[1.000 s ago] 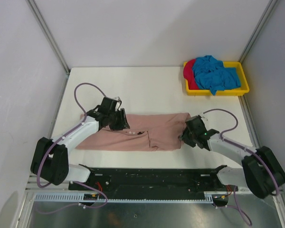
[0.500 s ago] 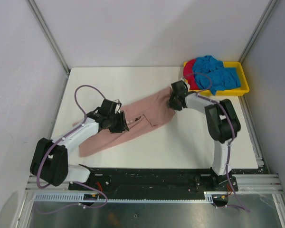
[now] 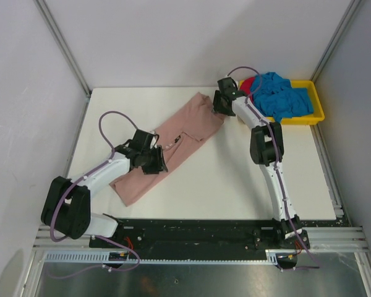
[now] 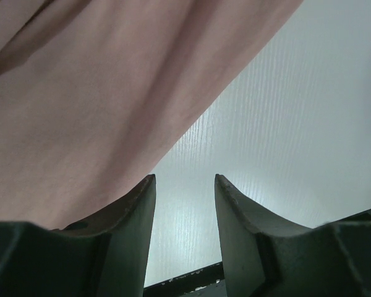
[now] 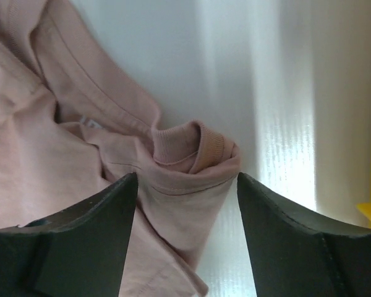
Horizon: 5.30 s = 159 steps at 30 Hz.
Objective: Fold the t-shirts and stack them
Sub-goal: Rotate the tshirt 60 degrees
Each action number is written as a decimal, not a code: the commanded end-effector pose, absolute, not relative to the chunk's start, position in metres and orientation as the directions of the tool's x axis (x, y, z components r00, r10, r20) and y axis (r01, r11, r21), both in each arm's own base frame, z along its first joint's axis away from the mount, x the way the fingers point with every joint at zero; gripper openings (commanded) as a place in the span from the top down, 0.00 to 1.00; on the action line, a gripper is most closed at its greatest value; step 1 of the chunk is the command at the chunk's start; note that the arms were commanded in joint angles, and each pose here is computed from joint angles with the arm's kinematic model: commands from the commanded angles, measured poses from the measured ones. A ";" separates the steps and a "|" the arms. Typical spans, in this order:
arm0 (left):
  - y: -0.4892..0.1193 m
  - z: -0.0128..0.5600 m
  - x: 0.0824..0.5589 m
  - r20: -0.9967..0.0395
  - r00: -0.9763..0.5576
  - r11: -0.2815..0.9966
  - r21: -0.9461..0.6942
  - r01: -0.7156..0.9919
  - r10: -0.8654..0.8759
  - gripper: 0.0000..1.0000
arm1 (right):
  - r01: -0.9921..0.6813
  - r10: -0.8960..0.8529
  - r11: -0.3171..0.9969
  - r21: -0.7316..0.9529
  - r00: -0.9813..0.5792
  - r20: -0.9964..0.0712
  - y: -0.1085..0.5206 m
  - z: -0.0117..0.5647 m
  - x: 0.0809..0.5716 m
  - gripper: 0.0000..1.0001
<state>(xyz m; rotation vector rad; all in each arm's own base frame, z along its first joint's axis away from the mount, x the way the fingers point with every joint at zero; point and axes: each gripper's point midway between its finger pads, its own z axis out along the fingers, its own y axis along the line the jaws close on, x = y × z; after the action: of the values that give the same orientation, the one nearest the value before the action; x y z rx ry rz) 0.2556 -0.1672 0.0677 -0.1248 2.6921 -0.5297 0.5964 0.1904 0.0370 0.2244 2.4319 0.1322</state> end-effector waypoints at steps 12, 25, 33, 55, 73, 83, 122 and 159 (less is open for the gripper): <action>-0.111 0.052 0.257 -0.436 -0.856 0.960 -0.165 -0.226 -0.276 0.61 | 0.158 0.231 0.973 0.169 -0.688 -0.688 0.171 0.128 0.562 0.34; -0.084 0.034 0.246 -0.436 -0.846 0.944 -0.031 -0.327 -0.307 0.67 | 0.063 0.246 0.952 0.301 -0.742 -0.623 0.226 0.126 0.528 0.53; -0.096 0.022 0.236 -0.395 -0.874 0.953 -0.017 -0.302 -0.284 0.71 | 0.102 0.267 0.943 0.316 -0.799 -0.539 0.226 0.076 0.518 0.83; -0.212 0.016 0.235 -0.273 -0.953 0.988 -0.121 -0.101 -0.131 0.72 | 0.188 0.256 0.966 0.176 -0.786 -0.562 0.164 0.022 0.584 0.85; -0.316 0.038 0.234 -0.224 -0.973 0.957 -0.289 0.018 -0.049 0.69 | 0.056 0.204 0.972 0.228 -0.680 -0.704 0.165 0.063 0.639 0.70; -0.251 0.086 0.235 -0.406 -0.913 0.966 -0.251 0.069 -0.040 0.64 | 0.017 0.238 0.957 0.289 -0.617 -0.750 0.186 0.139 0.630 0.65; -0.316 0.027 0.155 -0.234 -0.929 0.924 -0.188 0.332 0.287 0.79 | 0.149 0.237 0.969 0.196 -0.781 -0.578 0.157 0.037 0.597 0.71; -0.204 0.042 0.181 -0.341 -0.940 0.969 -0.234 0.077 -0.008 0.64 | -0.026 0.180 0.919 0.394 -0.861 -0.475 0.303 0.059 0.469 0.62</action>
<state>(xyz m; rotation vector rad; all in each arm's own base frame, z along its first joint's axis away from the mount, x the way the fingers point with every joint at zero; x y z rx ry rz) 0.1810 -0.2036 0.0490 0.0396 2.7763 -0.3414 0.4548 0.3010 0.0669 0.0701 2.5812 0.5465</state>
